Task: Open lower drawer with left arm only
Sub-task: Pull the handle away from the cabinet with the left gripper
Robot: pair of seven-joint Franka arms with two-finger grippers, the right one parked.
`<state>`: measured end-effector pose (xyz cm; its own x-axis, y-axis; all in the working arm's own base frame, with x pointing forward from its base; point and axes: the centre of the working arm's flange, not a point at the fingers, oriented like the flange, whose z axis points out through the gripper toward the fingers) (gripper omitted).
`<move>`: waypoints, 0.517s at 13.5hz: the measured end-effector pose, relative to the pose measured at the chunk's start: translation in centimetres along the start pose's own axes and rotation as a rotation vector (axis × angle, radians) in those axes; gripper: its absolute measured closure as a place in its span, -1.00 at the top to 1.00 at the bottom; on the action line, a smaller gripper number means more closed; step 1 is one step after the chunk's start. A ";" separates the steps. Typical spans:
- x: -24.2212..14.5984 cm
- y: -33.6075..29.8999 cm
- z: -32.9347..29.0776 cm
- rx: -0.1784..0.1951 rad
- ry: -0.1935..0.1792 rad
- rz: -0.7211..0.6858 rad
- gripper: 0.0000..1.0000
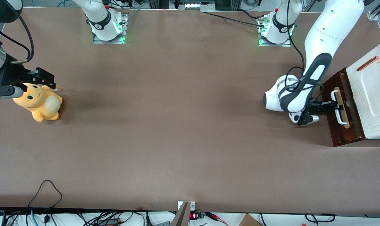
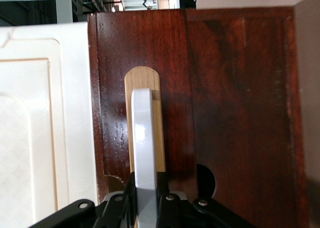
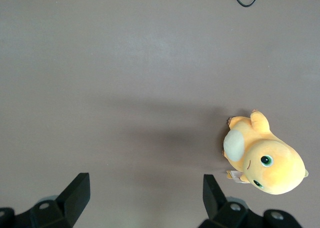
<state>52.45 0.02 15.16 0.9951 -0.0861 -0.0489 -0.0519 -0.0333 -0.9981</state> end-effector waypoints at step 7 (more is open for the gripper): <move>-0.1 -0.2 -5.5 -0.017 0.071 0.029 -0.64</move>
<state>51.90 -5.44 15.58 0.9846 -0.1578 -0.0748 -0.0831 -0.0463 -0.9955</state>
